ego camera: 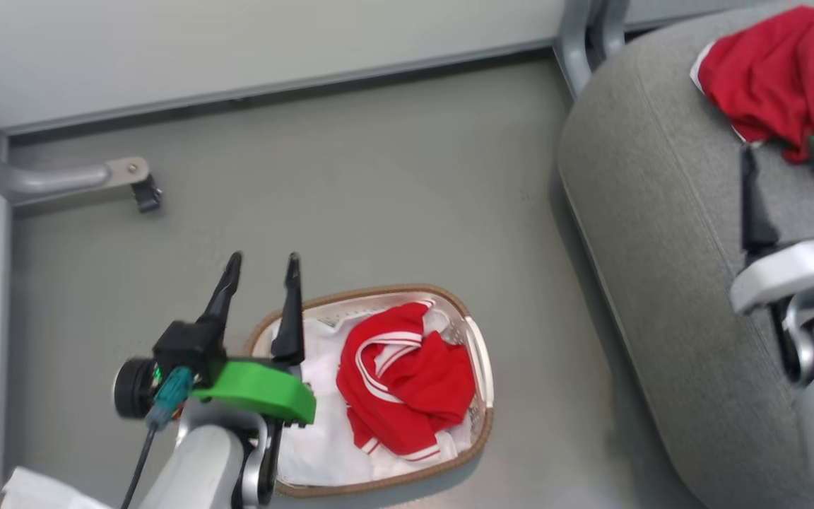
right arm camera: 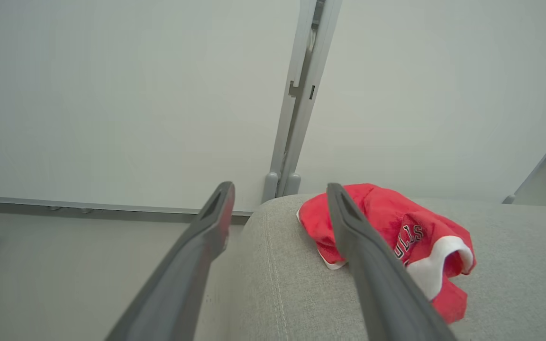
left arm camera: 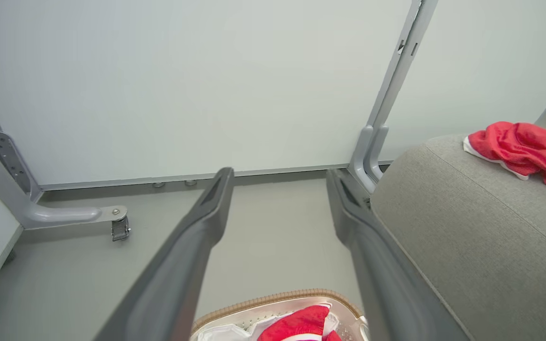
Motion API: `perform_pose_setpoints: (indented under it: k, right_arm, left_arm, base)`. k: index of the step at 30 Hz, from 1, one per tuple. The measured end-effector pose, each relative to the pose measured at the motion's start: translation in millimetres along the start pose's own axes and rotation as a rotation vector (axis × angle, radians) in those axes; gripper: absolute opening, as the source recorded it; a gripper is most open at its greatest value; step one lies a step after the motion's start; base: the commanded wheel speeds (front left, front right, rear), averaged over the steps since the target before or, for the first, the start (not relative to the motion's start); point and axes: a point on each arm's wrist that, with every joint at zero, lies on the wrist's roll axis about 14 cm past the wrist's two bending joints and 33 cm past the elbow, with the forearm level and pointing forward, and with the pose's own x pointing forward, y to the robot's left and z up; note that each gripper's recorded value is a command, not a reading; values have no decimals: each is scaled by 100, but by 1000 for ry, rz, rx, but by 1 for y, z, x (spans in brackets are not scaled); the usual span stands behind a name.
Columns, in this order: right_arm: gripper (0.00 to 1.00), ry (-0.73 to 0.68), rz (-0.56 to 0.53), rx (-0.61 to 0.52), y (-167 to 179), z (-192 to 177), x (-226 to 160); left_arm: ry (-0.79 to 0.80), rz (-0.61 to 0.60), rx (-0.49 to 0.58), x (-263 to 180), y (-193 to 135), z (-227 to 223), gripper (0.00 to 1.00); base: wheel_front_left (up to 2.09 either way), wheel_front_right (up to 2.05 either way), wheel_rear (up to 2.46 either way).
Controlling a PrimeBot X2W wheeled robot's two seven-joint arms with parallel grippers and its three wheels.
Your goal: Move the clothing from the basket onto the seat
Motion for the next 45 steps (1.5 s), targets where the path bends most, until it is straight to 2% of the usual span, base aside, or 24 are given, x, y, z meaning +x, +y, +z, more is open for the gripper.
perform_pose_setpoints:
  k: [7,13,20,45]
  right_arm:
    - [100,-5,101,144,71,-2,-30]
    - [100,11,125,223,95,-5,-56]
    - [100,61,154,233,109,-19,-84]
    - [100,75,188,263,121,-18,-105]
  left_arm:
    - [-15,186,-14,-47,46,4,100]
    - [2,253,-36,-82,55,-6,100]
    - [6,274,-39,-100,55,-9,100]
    - [-17,263,-42,-111,48,-4,100]
  base:
    - [0,0,0]
    - [0,0,0]
    - [0,0,0]
    - [0,0,0]
